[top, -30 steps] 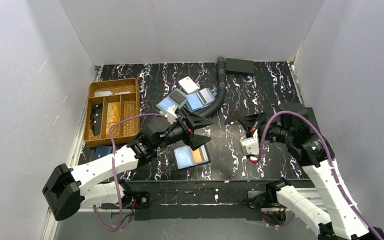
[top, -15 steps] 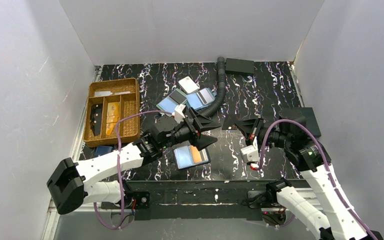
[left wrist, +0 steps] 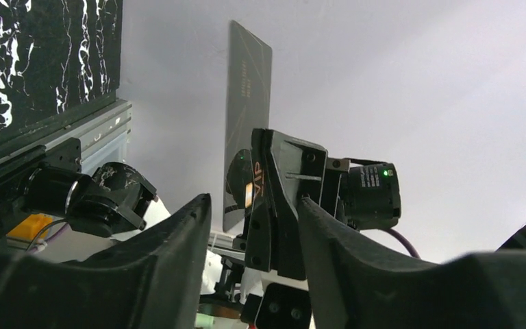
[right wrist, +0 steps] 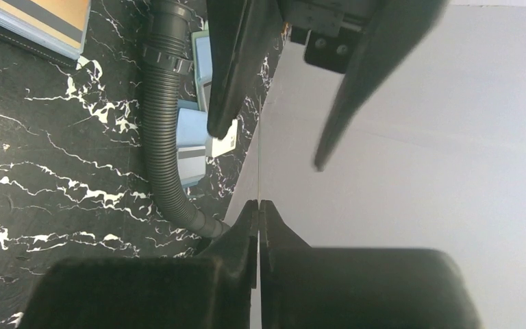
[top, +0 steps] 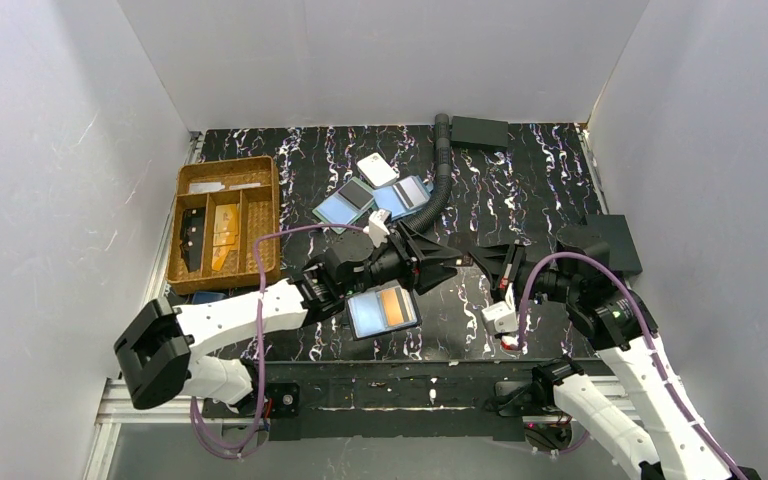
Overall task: Take the credit cards out of the card holder
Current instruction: Place the credit card in the storage box.
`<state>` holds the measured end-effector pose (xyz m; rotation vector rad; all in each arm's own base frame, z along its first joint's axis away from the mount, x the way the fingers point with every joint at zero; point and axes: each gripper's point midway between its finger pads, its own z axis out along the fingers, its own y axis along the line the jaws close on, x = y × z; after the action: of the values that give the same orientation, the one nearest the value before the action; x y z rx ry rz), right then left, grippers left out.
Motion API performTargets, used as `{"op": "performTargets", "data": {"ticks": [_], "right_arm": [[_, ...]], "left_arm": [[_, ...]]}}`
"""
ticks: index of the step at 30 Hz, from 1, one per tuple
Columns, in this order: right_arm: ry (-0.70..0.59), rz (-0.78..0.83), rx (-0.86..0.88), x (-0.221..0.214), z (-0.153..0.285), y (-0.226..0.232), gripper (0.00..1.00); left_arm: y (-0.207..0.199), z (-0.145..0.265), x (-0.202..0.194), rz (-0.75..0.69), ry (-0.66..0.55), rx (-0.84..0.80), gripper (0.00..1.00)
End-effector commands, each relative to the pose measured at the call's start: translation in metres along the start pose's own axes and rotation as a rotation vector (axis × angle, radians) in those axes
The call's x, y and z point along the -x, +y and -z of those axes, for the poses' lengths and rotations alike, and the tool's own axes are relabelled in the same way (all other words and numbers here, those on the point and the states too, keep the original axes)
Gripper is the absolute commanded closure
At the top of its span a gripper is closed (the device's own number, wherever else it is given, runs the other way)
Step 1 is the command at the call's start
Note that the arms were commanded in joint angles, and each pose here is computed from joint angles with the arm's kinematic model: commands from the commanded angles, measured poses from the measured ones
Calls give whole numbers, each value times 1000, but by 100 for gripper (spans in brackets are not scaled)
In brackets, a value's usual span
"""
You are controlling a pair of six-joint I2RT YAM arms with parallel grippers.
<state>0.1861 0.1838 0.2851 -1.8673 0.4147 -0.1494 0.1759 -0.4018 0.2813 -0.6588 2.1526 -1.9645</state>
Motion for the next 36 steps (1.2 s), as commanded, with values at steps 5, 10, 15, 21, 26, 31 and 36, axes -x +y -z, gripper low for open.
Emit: {"op": "performTargets", "data": {"ticks": [5, 10, 15, 21, 26, 31, 36], "right_arm": [[-23, 69, -34, 8, 2, -5, 99], [-42, 90, -9, 14, 2, 5, 95], [-55, 76, 8, 19, 4, 11, 30], [-46, -123, 2, 17, 6, 9, 2], [5, -656, 19, -2, -6, 5, 2], [189, -1262, 186, -33, -30, 34, 2], [110, -1602, 387, -17, -45, 63, 2]], "left_arm": [[-18, -16, -5, 50, 19, -90, 93], [-13, -14, 0, 8, -10, -113, 100], [4, -4, 12, -101, -74, -105, 100], [40, 26, 42, -362, -152, -60, 100], [63, 68, 67, -714, -151, -33, 100], [87, 111, 91, -911, -126, 98, 100], [83, 155, 120, -1059, -157, 264, 100]]}}
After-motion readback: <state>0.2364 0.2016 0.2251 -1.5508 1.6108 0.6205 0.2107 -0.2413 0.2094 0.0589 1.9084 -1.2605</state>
